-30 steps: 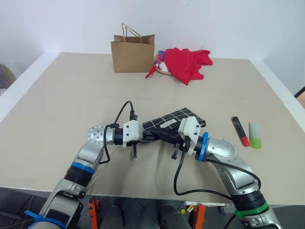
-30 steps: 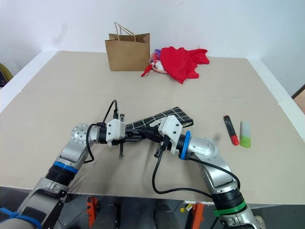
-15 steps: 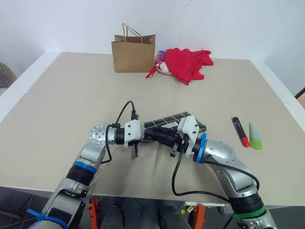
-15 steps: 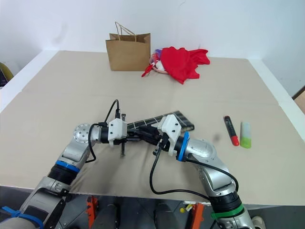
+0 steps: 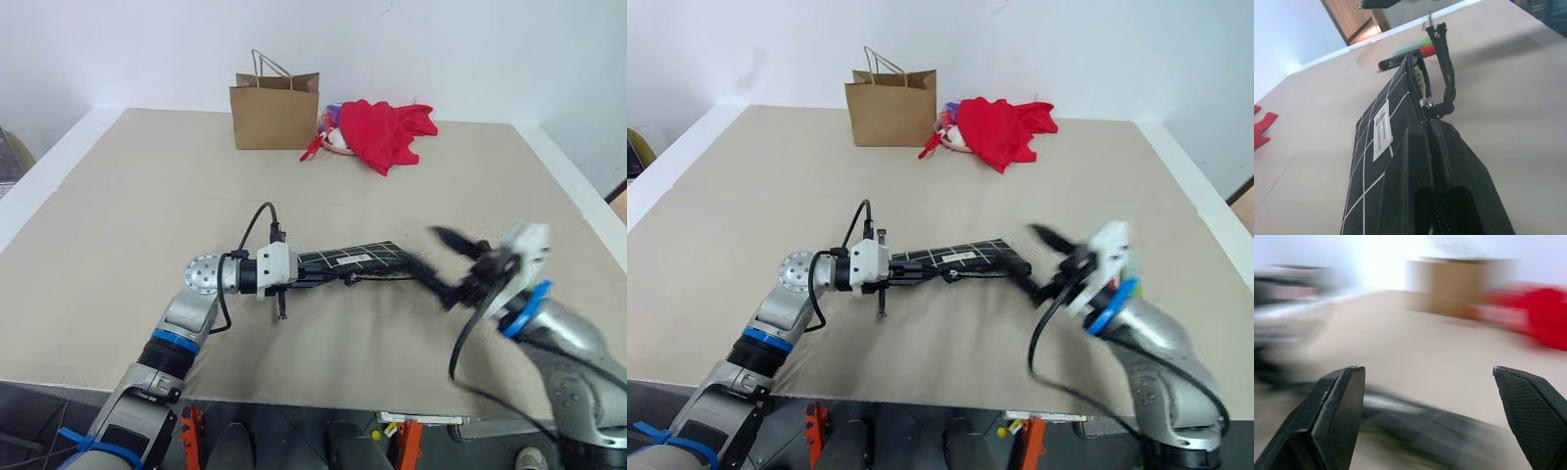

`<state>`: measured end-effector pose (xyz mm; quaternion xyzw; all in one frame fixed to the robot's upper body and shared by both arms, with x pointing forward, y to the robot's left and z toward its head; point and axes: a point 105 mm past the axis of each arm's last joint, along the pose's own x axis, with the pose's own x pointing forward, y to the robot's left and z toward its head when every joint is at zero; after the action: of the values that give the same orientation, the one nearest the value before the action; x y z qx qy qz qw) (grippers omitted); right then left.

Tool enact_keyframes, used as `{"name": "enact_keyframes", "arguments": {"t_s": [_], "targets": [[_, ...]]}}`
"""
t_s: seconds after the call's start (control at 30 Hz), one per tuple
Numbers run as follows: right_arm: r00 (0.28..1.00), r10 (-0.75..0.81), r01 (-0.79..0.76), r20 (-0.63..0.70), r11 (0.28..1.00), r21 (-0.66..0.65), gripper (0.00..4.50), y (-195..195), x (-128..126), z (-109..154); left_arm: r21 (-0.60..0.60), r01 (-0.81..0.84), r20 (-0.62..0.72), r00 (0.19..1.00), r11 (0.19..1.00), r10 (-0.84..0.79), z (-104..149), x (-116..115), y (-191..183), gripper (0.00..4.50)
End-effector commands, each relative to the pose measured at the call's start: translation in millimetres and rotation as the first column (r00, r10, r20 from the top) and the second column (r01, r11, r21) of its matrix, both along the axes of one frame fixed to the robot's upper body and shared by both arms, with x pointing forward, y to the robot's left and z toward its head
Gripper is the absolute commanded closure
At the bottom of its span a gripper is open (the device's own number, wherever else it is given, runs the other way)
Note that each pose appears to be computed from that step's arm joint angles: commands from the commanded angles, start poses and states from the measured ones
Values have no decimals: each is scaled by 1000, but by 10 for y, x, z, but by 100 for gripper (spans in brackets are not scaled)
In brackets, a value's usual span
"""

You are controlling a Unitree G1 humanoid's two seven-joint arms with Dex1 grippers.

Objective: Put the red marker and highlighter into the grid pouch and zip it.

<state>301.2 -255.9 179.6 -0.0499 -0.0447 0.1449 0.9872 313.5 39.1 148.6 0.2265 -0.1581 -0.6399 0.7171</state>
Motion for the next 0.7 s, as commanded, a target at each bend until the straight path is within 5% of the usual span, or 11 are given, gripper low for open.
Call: {"name": "enact_keyframes", "arguments": {"t_s": [0.03, 0.7], "targets": [[973, -230, 232, 25, 970, -76, 2, -379, 79, -50, -34, 5, 49, 999, 999, -3, 135, -33, 15, 450], [922, -369, 356, -114, 927, -122, 2, -564, 159, -547, -35, -10, 58, 998, 999, 12, 180, -61, 44, 450]]}}
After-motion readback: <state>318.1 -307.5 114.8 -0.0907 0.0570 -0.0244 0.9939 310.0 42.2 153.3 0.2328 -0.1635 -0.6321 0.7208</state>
